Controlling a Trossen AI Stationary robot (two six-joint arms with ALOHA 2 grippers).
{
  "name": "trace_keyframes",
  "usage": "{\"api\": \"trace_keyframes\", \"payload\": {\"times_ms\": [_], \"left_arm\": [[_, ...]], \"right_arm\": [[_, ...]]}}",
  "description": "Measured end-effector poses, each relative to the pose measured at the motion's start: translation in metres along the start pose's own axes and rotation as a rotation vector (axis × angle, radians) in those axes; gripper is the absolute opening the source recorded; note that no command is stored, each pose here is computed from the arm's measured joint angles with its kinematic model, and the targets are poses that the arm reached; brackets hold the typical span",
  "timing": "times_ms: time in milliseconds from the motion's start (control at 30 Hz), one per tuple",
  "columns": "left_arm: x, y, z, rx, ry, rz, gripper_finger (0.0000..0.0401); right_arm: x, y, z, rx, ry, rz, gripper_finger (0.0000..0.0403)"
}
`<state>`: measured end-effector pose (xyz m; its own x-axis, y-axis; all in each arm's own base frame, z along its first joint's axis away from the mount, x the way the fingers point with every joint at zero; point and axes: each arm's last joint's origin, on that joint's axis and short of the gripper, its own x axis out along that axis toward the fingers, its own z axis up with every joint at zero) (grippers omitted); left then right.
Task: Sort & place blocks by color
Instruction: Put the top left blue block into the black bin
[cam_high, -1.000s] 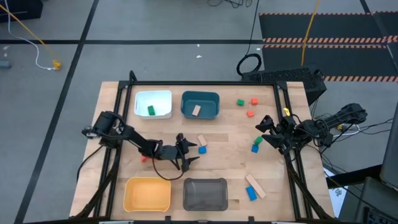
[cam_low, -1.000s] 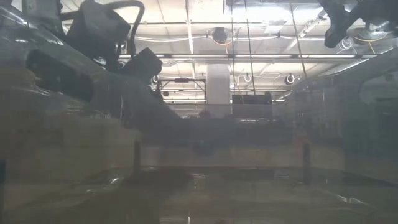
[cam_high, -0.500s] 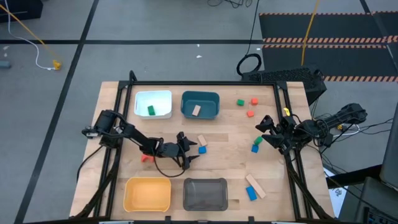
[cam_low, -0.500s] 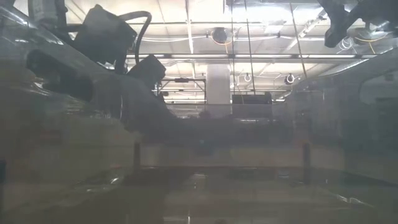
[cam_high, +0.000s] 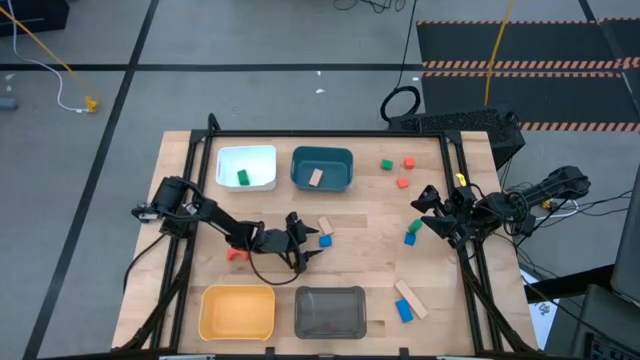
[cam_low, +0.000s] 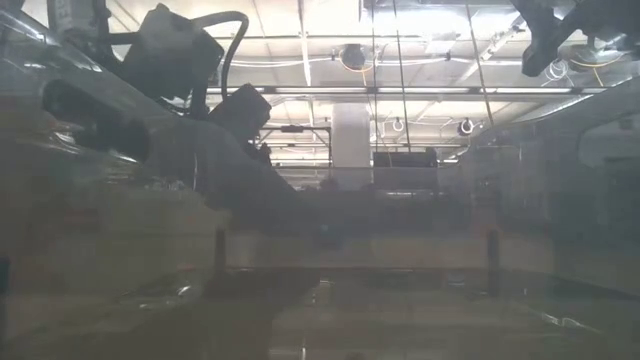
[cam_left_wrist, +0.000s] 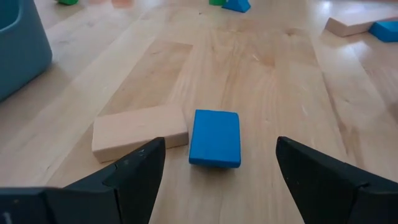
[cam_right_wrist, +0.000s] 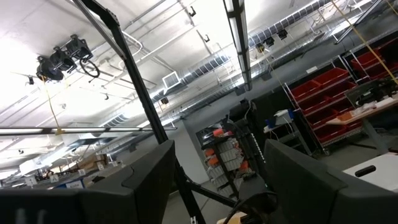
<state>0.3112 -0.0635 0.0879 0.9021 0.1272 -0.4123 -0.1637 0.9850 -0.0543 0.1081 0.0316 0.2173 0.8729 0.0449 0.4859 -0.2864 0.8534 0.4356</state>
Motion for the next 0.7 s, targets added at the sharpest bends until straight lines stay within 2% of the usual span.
{"api": "trace_keyframes", "payload": {"times_ms": [133,400,700], "left_arm": [[0.000,0.000,0.000,0.004,0.002,0.000,0.0308],[0.015,-0.001,-0.017,-0.012,0.026,0.015,0.0308],[0.024,-0.001,-0.011,-0.011,0.012,0.026,0.0308]], "right_arm": [[0.000,0.000,0.000,0.000,0.000,0.000,0.0242],[0.000,0.000,0.000,0.000,0.000,0.001,0.0242],[0.000,0.000,0.000,0.000,0.000,0.001,0.0242]]}}
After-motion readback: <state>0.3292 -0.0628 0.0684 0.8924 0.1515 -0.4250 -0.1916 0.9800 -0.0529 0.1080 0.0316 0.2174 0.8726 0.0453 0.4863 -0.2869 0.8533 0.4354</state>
